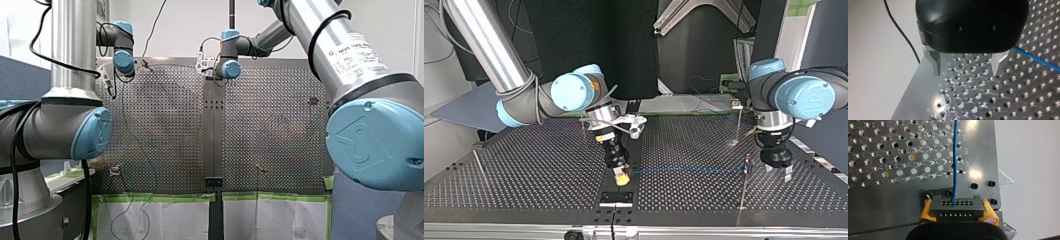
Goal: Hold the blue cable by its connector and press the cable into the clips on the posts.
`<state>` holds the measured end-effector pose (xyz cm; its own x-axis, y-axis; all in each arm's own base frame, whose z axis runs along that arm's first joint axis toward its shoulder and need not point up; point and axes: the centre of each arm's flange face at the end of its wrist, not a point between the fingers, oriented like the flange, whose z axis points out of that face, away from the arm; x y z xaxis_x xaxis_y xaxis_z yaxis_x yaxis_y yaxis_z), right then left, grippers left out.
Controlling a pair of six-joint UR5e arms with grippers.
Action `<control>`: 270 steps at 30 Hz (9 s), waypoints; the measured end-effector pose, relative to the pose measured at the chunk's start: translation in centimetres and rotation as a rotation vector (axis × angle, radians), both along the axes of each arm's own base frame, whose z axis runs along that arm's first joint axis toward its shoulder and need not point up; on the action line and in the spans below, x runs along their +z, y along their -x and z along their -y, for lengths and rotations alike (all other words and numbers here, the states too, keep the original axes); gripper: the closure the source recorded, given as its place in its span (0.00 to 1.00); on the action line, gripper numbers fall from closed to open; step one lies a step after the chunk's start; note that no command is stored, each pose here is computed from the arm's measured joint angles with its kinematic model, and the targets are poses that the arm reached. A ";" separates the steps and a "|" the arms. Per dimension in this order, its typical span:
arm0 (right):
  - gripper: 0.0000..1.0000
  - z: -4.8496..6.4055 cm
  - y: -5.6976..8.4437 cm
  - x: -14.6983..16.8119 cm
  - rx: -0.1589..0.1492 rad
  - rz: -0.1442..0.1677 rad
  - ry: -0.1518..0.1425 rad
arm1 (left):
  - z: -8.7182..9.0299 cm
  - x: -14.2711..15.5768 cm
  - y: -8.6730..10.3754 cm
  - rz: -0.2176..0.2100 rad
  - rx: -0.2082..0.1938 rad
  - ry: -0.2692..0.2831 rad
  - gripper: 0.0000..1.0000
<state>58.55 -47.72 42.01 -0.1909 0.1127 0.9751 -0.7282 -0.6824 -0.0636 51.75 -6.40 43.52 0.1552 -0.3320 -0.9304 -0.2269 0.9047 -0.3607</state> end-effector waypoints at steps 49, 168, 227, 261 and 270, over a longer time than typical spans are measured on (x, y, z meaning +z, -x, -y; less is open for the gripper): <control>1.00 -0.1 0.1 -0.4 -0.001 -0.016 -0.016 | 4.8 2.7 11.4 -0.123 -0.286 -0.155 0.00; 1.00 0.7 0.7 -0.4 -0.011 -0.010 -0.023 | 14.6 2.4 4.6 -0.040 -0.261 -0.351 0.00; 1.00 0.7 0.8 -0.4 -0.011 -0.012 -0.025 | 16.0 3.9 2.1 0.020 -0.175 -0.359 1.00; 1.00 0.5 5.9 -13.0 -0.098 -0.184 -0.181 | 22.3 -12.1 2.7 -0.160 -0.294 -0.423 1.00; 1.00 -0.1 7.1 -16.2 -0.121 -0.193 -0.187 | 23.6 -16.0 4.0 -0.174 -0.301 -0.423 1.00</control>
